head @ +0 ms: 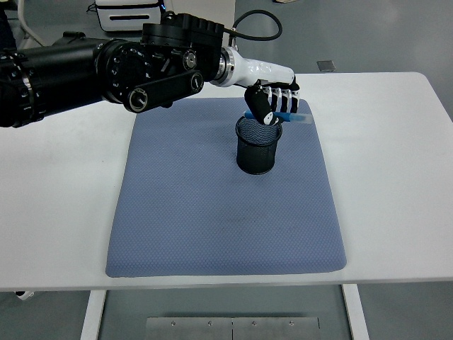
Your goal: Left hand places marker in pen holder
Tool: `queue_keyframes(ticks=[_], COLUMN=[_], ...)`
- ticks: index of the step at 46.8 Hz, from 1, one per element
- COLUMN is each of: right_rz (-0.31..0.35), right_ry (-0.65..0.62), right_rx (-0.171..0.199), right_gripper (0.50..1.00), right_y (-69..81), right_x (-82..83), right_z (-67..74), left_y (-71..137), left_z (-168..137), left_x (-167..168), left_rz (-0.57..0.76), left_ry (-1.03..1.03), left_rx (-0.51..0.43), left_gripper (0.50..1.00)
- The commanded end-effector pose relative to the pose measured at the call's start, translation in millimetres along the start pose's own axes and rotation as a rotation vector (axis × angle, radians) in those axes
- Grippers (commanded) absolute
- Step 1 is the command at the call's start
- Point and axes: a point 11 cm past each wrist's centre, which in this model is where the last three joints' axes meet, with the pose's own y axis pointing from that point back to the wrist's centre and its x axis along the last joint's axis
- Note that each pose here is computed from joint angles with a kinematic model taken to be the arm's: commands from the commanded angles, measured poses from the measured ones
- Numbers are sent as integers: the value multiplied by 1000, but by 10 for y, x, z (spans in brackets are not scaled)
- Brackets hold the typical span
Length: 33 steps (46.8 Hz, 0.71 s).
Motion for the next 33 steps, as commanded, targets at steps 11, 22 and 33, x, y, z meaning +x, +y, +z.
queue_keyframes(ticks=[11, 22, 33], right_rz=[0, 0, 1], right_ry=[0, 0, 0], right_rx=[0, 0, 0], right_gripper=[1000, 1000, 1000], right_y=[0, 0, 0], right_x=[0, 0, 2], right_z=[0, 0, 0], left_y=[-25, -41, -63], left_z=[-12, -36, -87], left_x=[-38, -49, -110], left_rz=[21, 57, 65], left_ry=[107, 187, 211], left_rx=[-23, -36, -33], left_gripper=[500, 500, 601])
